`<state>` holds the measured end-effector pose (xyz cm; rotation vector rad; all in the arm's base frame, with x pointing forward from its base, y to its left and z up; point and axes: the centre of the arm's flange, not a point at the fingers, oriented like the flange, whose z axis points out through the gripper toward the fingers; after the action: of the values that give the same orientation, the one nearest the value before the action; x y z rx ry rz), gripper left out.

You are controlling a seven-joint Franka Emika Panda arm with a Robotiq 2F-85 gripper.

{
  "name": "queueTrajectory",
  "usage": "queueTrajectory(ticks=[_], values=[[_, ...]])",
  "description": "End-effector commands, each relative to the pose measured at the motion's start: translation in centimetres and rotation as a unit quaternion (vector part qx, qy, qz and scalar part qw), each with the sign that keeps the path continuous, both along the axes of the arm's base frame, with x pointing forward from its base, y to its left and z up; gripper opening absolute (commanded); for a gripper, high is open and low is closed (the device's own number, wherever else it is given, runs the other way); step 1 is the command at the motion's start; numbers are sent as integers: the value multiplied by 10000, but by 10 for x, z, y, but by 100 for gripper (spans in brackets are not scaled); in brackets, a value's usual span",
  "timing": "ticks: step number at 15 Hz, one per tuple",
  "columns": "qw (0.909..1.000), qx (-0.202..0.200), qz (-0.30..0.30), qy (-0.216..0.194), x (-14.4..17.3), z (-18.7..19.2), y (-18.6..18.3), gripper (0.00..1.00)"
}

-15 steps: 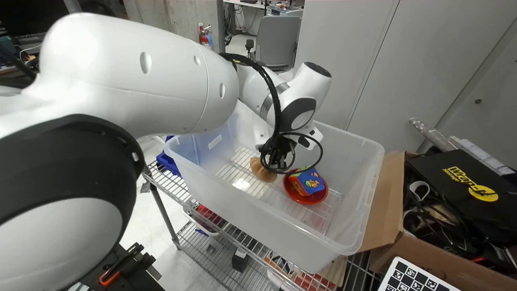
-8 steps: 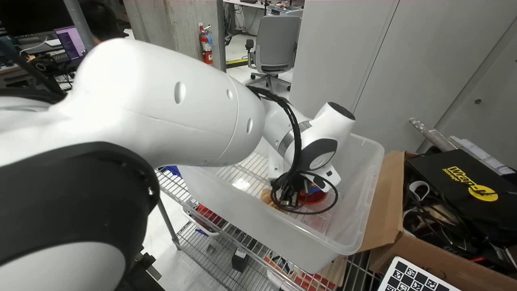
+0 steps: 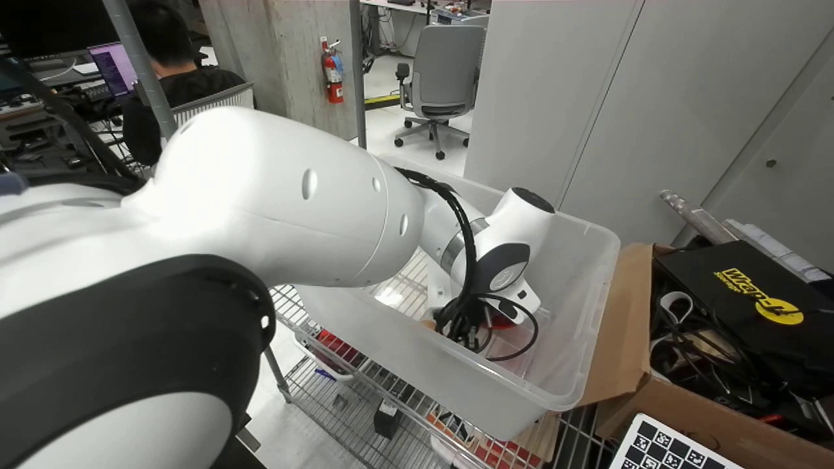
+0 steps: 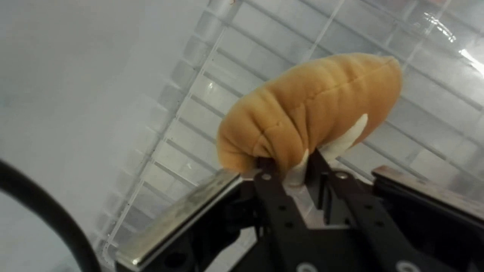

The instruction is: Move the pillow from left to right.

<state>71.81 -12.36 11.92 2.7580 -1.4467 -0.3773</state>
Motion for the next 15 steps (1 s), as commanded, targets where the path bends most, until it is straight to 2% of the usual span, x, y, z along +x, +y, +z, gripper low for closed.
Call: queueTrajectory(ticks=[1,4,7,13,14,15], values=[[9998,-127,144,-29,7,7,8,55],[9997,-136,207,44,3,23,23,78],[9990,-203,390,-59,-8,53,45,99],[9974,-193,603,-354,-34,133,71,100],[9974,-195,625,-305,-1,107,70,100],[9974,-182,621,-329,-5,119,71,100]])
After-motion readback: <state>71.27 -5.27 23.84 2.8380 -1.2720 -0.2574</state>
